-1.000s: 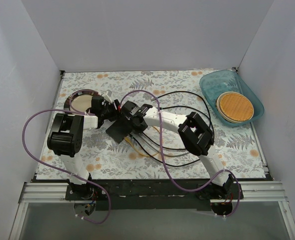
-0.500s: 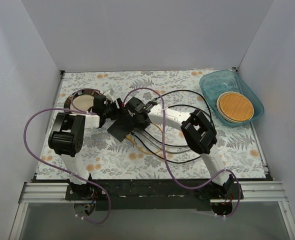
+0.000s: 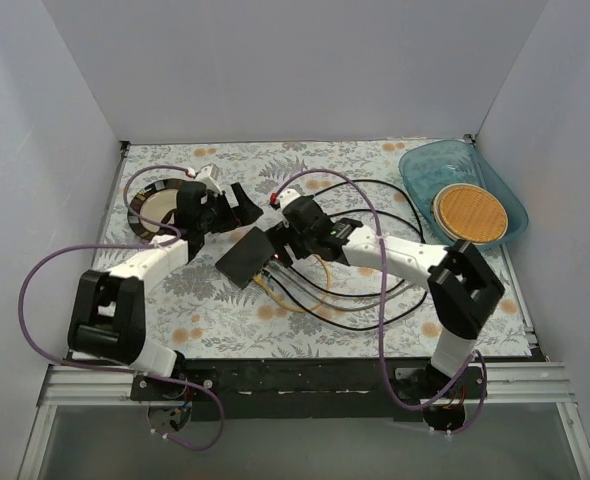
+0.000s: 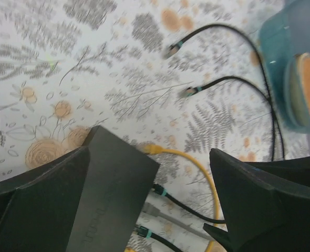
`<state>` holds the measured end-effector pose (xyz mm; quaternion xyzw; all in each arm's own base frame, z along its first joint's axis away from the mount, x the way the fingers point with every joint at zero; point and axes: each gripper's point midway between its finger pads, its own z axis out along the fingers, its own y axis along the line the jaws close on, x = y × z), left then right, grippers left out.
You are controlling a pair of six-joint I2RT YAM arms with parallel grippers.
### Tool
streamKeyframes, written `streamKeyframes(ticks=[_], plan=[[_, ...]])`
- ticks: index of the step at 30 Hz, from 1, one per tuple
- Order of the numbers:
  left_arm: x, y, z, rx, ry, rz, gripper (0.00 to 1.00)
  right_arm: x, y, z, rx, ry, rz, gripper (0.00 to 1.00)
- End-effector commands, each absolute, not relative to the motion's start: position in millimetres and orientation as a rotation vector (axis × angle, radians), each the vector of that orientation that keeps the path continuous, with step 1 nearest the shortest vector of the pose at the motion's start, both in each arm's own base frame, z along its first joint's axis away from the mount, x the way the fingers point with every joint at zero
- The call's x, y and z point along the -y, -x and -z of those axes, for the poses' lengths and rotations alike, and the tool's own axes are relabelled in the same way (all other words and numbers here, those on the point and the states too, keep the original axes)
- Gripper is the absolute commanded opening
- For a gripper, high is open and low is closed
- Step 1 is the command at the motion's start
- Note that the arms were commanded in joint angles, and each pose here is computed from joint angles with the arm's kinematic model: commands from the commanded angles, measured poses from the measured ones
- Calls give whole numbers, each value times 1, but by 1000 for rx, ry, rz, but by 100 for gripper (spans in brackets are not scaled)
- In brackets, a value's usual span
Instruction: Insert the plug into the switch port
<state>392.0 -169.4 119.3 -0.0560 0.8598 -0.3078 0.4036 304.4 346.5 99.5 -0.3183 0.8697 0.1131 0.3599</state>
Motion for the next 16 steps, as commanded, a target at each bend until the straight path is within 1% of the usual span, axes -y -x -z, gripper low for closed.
streamKeyframes(ticks=[1,2,3,4,5,7,8,14,16], plan=[[163,-386,-185,-1971,87,771,98,-333,-307,-159,-2073,691,-351,96],[162,-384,-189,-1957,81,772,98,-330,-305,-168,-2048,676,-364,98],[162,-382,-196,-1935,70,771,98,-326,-304,-191,-1988,639,-389,98],[160,-379,-210,-1891,60,770,98,-318,-300,-189,-1982,641,-381,99],[158,-376,-210,-1881,62,765,98,-313,-298,-195,-1964,630,-382,98],[157,-373,-223,-1830,53,769,98,-301,-294,-220,-1894,581,-394,99],[162,-363,-228,-1803,7,810,98,-291,-288,-226,-1871,570,-391,99],[165,-358,-228,-1775,-76,804,98,-230,-287,-243,-1809,402,-258,98],[164,-358,-228,-1740,-99,797,98,-201,-293,-234,-1831,331,-174,99]])
